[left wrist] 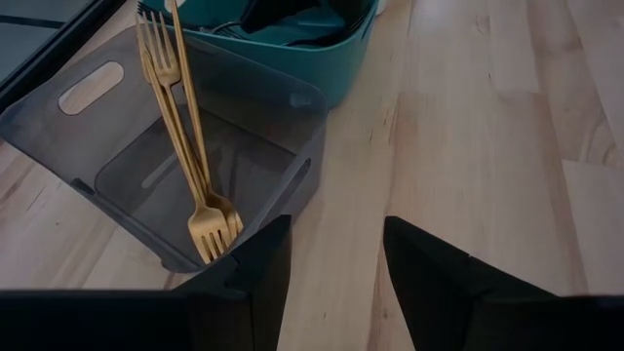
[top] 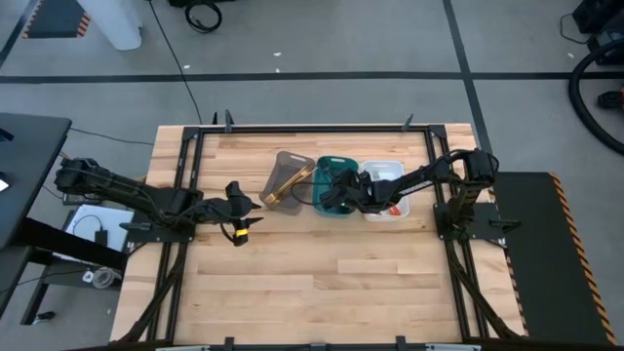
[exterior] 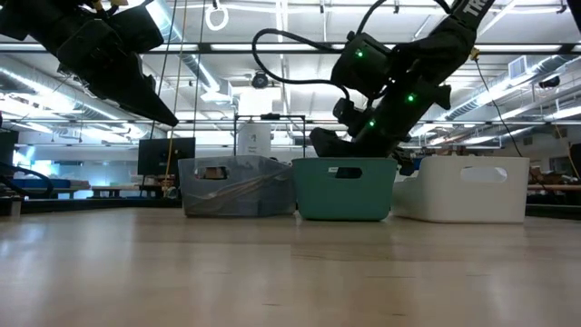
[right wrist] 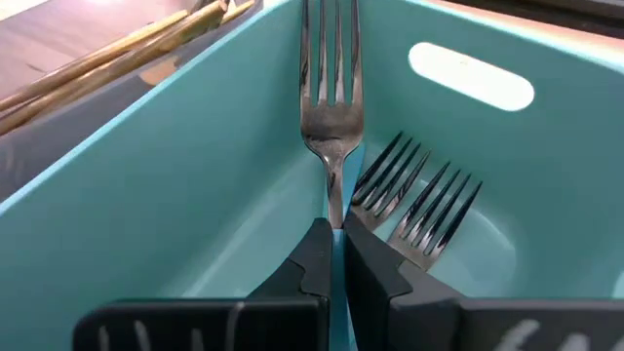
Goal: Sort silverware by color (type)
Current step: Put the blue fork into the green bin, then return to Home Position
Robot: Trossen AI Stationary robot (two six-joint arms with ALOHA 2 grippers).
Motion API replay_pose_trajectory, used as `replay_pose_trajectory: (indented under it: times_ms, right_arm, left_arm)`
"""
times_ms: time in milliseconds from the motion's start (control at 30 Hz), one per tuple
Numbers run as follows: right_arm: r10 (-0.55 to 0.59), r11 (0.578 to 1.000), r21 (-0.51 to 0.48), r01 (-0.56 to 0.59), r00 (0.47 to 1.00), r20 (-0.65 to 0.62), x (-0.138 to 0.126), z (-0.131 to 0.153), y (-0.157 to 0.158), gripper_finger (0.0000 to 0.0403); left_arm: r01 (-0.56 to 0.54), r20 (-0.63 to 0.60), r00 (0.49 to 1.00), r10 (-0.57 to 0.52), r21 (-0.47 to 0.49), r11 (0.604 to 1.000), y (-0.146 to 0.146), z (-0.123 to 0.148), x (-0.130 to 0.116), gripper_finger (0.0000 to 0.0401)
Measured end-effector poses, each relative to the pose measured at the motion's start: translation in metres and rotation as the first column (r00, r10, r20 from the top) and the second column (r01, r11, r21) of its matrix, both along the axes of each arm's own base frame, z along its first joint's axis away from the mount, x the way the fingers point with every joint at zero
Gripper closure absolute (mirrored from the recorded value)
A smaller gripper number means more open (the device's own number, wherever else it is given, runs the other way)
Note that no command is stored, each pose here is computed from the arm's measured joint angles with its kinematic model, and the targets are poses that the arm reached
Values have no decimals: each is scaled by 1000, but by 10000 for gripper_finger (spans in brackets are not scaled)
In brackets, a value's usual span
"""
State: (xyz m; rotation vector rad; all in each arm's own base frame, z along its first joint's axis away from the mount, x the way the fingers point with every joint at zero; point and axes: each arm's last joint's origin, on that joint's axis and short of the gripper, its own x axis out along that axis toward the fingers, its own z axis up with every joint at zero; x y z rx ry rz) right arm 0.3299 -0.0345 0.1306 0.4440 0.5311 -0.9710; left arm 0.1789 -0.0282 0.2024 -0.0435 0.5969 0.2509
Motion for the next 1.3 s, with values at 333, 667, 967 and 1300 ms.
replay_pose_trajectory:
  times_ms: [333,667,967,1300]
  right_arm:
    - [8,998,68,-7,1000,-17,-2,-3,-7,383]
    - [17,986,168,-12,999,-31,-6,-6,-15,382]
    - [38,968,248,-29,999,-30,-8,-7,-24,338]
    - [62,962,267,-49,997,-41,-7,-6,-27,282]
  left_arm:
    - [0,0,1000,0,0,1000,0,0,0,229]
    - [0,0,1000,0,0,1000,0,0,0,229]
    - [0,0,1000,0,0,1000,0,0,0,229]
    - [0,0,1000,0,-1,1000,0,0,0,229]
